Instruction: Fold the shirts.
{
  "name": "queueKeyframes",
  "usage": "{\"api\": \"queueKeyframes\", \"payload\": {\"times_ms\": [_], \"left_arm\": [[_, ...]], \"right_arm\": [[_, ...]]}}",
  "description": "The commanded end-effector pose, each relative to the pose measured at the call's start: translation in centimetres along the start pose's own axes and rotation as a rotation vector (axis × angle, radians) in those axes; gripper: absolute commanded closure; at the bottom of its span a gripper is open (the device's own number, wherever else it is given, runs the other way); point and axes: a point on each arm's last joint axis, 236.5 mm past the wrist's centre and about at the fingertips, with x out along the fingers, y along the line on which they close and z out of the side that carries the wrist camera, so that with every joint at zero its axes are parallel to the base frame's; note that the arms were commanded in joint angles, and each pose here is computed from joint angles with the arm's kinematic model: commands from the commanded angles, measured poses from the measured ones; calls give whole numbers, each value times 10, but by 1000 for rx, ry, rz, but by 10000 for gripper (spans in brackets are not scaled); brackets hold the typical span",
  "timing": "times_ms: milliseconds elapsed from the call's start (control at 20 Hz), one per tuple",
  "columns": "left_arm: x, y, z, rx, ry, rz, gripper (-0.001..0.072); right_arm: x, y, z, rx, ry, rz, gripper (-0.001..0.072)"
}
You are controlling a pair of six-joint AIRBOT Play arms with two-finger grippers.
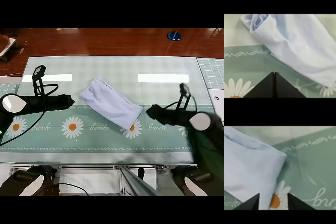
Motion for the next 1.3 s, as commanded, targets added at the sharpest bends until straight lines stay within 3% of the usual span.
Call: {"api": "queueKeyframes", "payload": {"times_ms": [0, 500, 550, 650, 700, 1000, 1250], "left_arm": [[1, 0, -1, -3, 4, 0, 688], [6, 3, -3, -10, 20, 5, 688], [7, 4, -4, -12, 24, 6, 688], [10, 6, -5, -17, 33, 8, 688], [12, 7, -6, -19, 38, 10, 688], [14, 8, -8, -23, 47, 12, 688], [14, 3, -8, -37, 48, -6, 688]], "right_arm": [[35, -15, -35, 101, 62, 22, 307], [104, 21, -37, 65, 277, 95, 312], [108, 30, -32, 47, 283, 118, 382], [116, 53, -19, -42, 287, 179, 662], [116, 68, -14, -104, 295, 219, 689], [40, 180, 69, -375, 172, 415, 690], [-68, 199, 153, -475, 0, 338, 690]]}}
